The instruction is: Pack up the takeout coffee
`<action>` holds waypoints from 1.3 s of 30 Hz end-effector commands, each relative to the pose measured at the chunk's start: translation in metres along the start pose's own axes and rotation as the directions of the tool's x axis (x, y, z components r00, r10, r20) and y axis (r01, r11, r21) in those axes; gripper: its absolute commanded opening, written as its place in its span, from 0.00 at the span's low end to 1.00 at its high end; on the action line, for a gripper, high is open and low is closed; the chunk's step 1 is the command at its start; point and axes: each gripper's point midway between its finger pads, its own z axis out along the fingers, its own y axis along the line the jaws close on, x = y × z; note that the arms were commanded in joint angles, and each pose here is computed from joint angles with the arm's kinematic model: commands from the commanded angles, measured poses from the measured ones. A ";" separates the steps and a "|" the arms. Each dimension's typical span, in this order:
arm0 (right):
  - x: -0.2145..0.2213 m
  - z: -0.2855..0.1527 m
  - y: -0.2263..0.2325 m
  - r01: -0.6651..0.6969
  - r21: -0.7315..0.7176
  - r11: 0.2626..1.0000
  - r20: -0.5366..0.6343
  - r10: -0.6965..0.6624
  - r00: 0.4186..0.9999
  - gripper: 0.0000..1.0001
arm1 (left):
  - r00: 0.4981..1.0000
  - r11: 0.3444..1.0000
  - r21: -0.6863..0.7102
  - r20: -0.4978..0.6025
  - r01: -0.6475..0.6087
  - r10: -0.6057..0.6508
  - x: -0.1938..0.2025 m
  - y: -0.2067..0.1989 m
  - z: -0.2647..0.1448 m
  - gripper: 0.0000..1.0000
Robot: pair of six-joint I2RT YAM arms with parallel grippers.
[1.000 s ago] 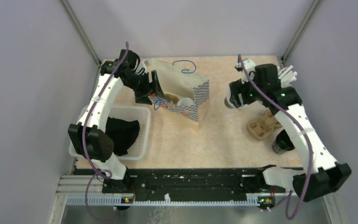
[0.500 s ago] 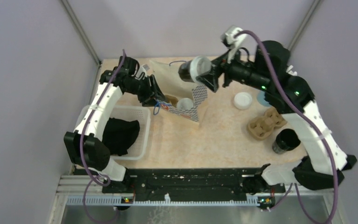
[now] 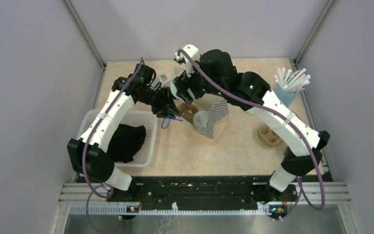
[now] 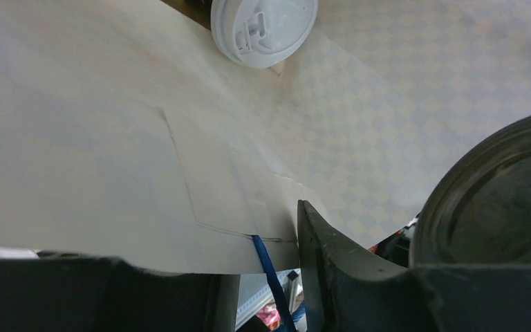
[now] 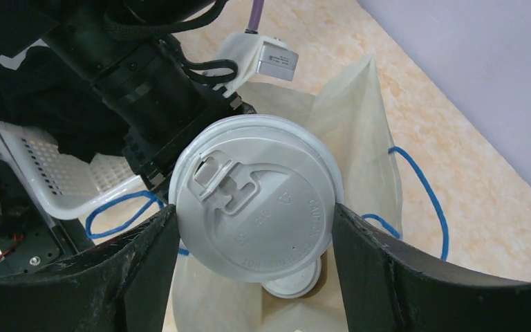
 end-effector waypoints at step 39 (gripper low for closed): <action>0.045 -0.016 -0.017 -0.056 0.113 0.992 -0.066 0.063 0.996 0.64 | 0.828 0.913 -0.285 0.403 -0.293 0.391 -0.128 -0.056 -0.061 0.94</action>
